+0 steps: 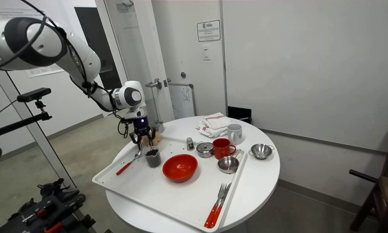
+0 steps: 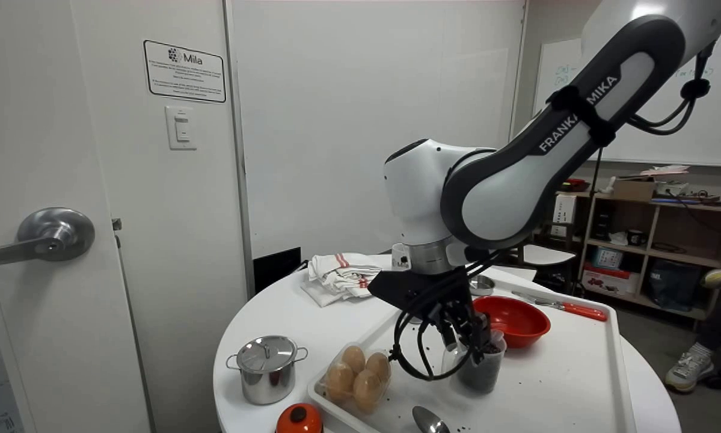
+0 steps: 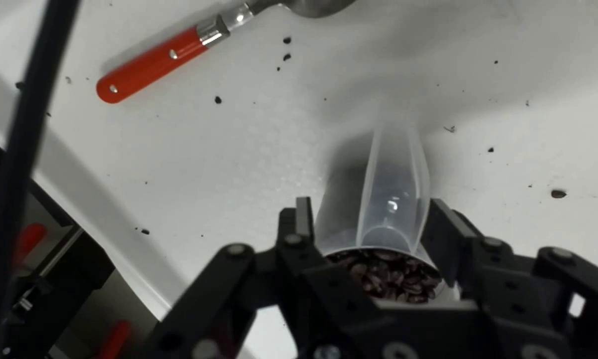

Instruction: Pour some of the contents in the jug into the red bowl on the table

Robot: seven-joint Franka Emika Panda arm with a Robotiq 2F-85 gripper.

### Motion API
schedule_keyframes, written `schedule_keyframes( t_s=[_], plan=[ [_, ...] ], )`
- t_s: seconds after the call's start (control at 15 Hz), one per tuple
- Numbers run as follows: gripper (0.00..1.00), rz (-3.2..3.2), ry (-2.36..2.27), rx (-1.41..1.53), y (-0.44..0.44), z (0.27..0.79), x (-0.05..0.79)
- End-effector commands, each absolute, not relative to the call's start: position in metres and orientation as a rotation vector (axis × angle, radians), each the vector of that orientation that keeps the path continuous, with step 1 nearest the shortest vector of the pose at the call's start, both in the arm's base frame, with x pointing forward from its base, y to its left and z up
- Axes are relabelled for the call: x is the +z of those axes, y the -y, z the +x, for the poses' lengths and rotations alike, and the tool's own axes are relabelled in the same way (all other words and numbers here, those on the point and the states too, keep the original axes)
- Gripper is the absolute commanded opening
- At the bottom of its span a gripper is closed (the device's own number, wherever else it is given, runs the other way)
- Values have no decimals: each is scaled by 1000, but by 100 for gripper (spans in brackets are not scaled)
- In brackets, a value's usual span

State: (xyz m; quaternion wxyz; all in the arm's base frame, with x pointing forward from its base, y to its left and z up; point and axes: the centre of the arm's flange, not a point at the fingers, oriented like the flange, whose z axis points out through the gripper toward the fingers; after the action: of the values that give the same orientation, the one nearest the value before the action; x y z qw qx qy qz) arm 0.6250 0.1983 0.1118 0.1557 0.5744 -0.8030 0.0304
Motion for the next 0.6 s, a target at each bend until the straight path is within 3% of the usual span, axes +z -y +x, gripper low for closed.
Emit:
schedule_keyframes(
  t_s=[0.0,0.2,0.27,0.53],
  plan=[
    [27,1671,2309,60,-197,623,112],
    [6,1673,2311,58,-197,622,114],
    [11,1674,2312,57,-197,622,114],
    [12,1653,2323,29,-195,615,129]
  ],
)
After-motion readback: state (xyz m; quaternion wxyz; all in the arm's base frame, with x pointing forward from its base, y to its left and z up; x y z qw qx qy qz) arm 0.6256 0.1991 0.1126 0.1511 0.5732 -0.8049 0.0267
